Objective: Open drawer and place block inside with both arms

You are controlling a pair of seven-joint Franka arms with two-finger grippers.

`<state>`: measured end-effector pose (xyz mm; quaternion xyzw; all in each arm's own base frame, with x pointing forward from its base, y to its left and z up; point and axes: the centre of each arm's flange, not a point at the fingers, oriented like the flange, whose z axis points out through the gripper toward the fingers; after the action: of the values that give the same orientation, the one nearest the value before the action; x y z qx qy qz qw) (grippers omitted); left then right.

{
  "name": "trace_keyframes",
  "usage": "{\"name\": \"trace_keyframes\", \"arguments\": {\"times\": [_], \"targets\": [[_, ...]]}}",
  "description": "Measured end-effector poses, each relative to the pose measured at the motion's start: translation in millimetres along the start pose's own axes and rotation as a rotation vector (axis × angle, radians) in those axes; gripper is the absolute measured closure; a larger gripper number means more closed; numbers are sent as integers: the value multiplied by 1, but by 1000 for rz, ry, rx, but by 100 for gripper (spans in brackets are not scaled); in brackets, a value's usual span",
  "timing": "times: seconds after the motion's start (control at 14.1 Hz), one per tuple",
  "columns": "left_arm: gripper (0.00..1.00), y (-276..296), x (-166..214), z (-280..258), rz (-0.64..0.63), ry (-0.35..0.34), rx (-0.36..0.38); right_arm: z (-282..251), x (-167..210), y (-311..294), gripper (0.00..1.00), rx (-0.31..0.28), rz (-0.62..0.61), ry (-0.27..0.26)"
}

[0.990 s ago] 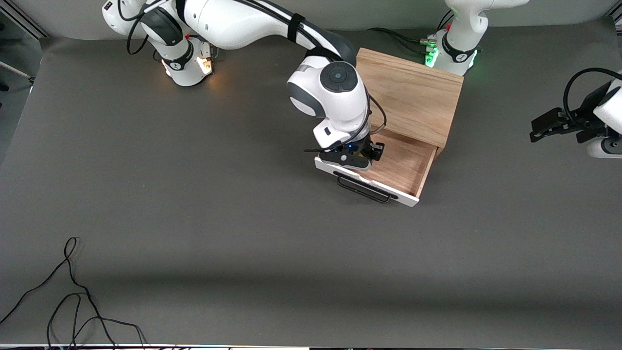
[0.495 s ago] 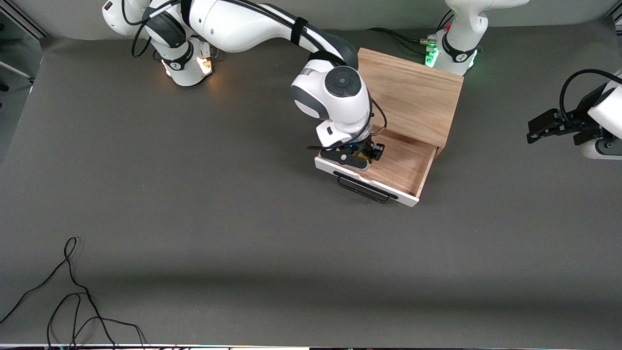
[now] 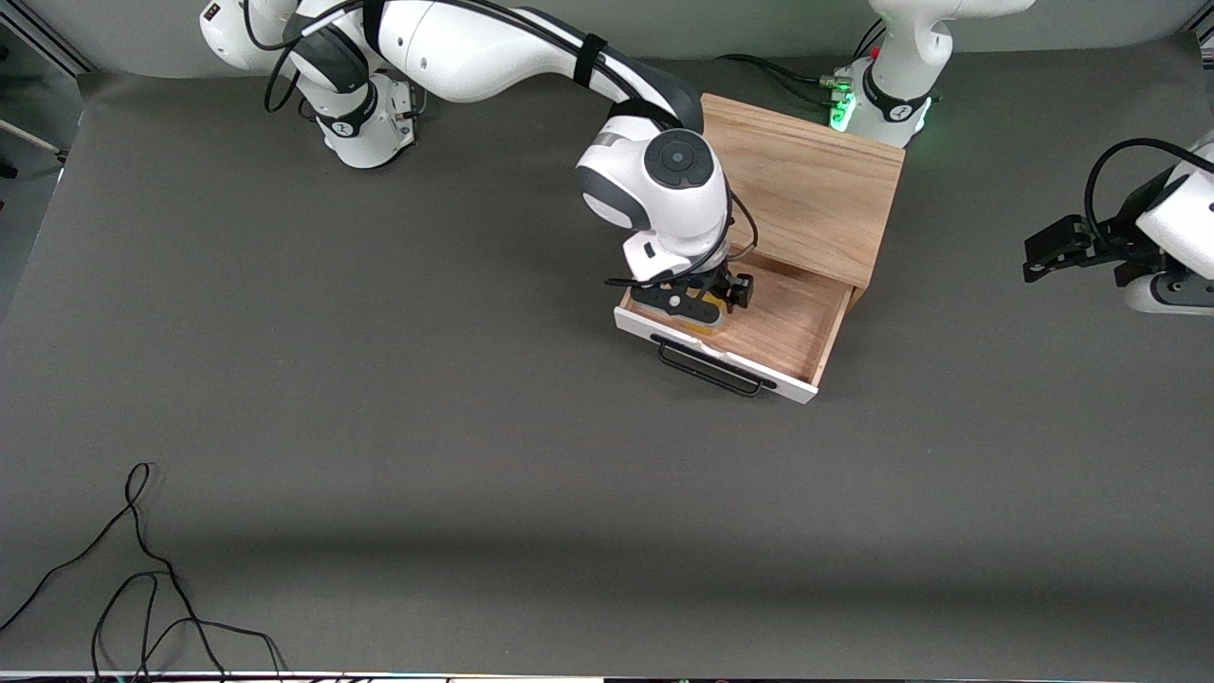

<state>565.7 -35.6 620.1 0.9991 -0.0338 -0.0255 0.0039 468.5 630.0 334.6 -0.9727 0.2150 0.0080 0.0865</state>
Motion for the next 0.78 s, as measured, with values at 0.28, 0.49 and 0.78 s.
{"name": "trace_keyframes", "arguments": {"times": [0.28,0.49,0.78], "targets": [[0,0,0,1,0,-2,0,-26,2,-3,0,16,1,8],[0,1,1,2,1,-4,0,-90,12,-1,0,16,13,30],[0,0,1,2,1,-5,0,-212,79,34,0,55,-19,98]]}}
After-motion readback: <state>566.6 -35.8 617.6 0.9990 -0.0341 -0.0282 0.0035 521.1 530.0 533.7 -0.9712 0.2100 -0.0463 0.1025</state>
